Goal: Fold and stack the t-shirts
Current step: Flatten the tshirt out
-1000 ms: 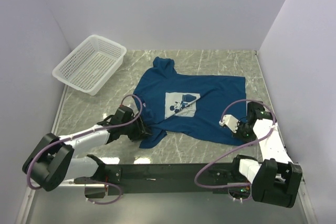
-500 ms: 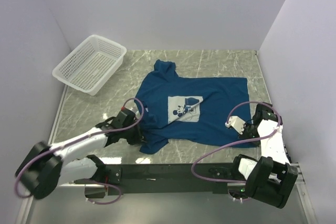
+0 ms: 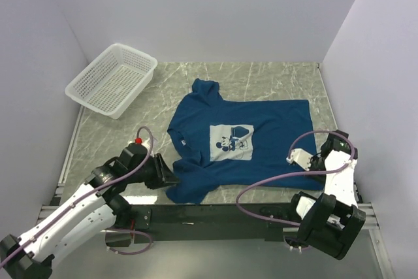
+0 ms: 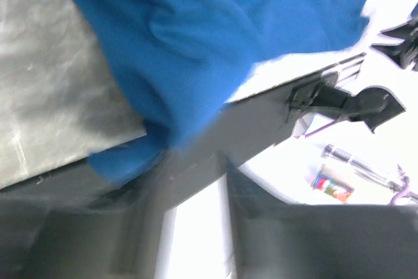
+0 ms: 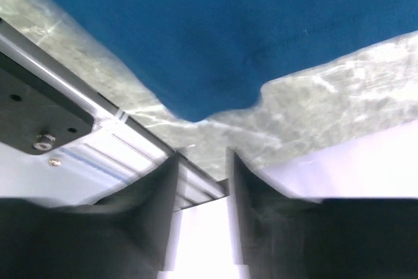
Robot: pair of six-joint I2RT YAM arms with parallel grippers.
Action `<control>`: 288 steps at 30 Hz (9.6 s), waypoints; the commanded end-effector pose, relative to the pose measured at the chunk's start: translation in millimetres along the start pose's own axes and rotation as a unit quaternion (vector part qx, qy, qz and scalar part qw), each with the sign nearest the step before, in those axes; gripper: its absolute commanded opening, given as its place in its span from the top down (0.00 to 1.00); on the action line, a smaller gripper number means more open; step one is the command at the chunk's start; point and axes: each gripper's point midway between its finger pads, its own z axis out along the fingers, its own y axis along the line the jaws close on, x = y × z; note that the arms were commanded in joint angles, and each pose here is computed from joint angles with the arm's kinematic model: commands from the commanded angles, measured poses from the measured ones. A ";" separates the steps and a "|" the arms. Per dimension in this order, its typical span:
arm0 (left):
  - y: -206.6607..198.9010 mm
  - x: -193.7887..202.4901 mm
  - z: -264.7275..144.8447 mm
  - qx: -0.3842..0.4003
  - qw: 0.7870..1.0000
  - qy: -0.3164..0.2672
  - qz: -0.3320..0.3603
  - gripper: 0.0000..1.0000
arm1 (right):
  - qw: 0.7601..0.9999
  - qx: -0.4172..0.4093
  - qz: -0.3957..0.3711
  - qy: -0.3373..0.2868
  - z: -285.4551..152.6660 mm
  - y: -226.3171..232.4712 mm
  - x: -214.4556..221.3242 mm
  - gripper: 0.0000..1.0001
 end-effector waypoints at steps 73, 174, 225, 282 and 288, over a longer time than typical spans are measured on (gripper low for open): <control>-13.9 -131.2 112.7 -0.062 0.975 -0.043 0.208 0.56 | 0.836 -0.106 0.279 -0.461 -69.9 -99.6 -176.9 0.37; 4.9 -252.4 152.8 -0.133 0.980 -0.147 -0.020 0.60 | 0.854 -0.109 0.254 -0.440 -62.2 -85.8 -198.6 0.37; -201.1 -211.3 113.6 0.116 0.953 -0.062 0.274 0.99 | 0.856 -0.099 0.254 -0.438 -64.6 -90.3 -196.6 0.37; -113.6 -180.2 231.4 -0.084 0.968 -0.007 0.236 0.98 | 0.854 -0.108 0.257 -0.440 -60.9 -87.5 -195.8 0.37; -191.1 -174.5 235.6 0.055 0.970 0.024 0.235 0.99 | 0.853 -0.105 0.258 -0.442 -62.8 -88.3 -194.9 0.37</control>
